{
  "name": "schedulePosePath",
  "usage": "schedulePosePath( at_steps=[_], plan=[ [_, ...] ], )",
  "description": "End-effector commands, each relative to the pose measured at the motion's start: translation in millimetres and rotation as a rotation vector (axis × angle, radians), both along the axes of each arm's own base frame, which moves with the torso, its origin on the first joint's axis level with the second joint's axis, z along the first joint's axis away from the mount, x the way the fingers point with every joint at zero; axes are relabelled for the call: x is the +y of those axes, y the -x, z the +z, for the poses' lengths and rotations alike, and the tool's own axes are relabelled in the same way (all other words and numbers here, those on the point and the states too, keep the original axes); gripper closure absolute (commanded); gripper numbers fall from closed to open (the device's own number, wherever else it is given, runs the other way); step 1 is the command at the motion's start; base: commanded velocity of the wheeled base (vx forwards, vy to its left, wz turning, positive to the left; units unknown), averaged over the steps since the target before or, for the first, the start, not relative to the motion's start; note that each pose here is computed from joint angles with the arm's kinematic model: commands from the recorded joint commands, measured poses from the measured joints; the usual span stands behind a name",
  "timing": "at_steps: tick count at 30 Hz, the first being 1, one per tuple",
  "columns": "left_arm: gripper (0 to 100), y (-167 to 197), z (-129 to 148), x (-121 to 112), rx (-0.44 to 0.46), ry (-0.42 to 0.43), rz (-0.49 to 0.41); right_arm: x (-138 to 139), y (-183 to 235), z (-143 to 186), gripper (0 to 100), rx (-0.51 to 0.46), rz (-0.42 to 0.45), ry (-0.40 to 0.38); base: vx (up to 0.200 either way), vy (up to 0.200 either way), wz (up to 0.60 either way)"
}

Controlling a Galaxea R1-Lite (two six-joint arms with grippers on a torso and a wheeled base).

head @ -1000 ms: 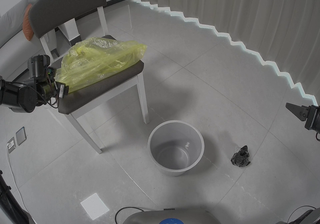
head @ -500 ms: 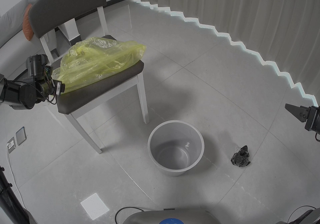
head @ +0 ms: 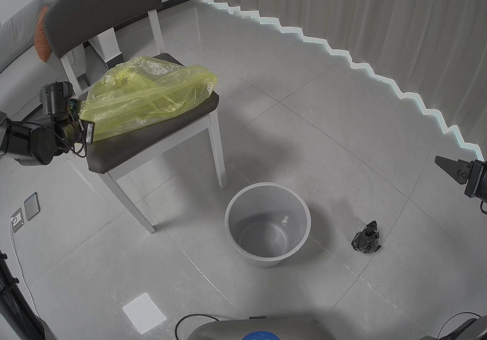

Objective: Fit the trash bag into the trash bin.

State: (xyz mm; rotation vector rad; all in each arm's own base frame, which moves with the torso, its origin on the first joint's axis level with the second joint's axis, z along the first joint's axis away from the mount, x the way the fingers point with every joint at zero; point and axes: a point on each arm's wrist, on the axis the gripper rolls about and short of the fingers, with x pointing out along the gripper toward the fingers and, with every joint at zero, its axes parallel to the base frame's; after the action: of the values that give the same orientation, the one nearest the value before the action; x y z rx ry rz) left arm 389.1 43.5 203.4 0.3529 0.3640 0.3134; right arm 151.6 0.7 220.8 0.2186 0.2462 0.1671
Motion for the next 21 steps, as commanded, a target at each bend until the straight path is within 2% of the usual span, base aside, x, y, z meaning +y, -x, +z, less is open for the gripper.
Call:
schedulePosePath(
  at_steps=[1,5,6,10,11,12,14,18,19,21],
  plan=[
    [100,1.3,7.0,-0.2,-0.022,0.005,-0.016,0.0,0.6,0.5,0,-0.003,0.000,0.000,0.000,0.000,0.00],
    [100,9.7,23.6,-9.6,-0.069,0.007,-0.054,0.0,0.2,0.2,0,-0.001,0.001,0.000,0.000,0.000,0.00],
    [100,17.6,35.1,-17.7,-0.099,0.007,-0.076,0.5,0.2,0.4,0,-0.003,0.007,-0.001,0.000,0.000,0.00],
    [100,52.3,70.5,-45.8,-0.160,0.001,-0.237,2.8,0.0,-0.1,0,-0.007,0.040,-0.007,0.000,0.000,0.00],
    [100,53.6,71.8,-46.8,-0.161,-0.002,-0.242,3.1,0.0,-0.1,0,-0.007,0.043,-0.007,0.000,0.000,0.00],
    [100,67.3,86.0,-58.8,-0.172,-0.020,-0.302,5.8,-0.5,-1.5,0,-0.005,0.064,-0.010,0.000,0.000,0.00],
    [100,83.0,102.5,-72.2,-0.192,-0.024,-0.353,10.7,-3.2,-1.9,0,-0.007,0.091,-0.015,0.000,0.000,0.00],
    [100,121.0,127.1,-102.7,-0.201,-0.012,-0.485,14.4,-7.9,-4.6,0,-0.013,0.109,-0.015,0.000,0.000,0.00],
    [100,122.4,127.9,-103.6,-0.201,-0.011,-0.489,14.7,-8.1,-5.3,0,-0.010,0.110,-0.015,0.000,0.000,0.00],
    [100,143.5,140.7,-125.4,-0.217,0.000,-0.584,19.1,-7.0,-8.7,0,-0.012,0.139,-0.017,0.000,0.000,0.00]
  ],
)
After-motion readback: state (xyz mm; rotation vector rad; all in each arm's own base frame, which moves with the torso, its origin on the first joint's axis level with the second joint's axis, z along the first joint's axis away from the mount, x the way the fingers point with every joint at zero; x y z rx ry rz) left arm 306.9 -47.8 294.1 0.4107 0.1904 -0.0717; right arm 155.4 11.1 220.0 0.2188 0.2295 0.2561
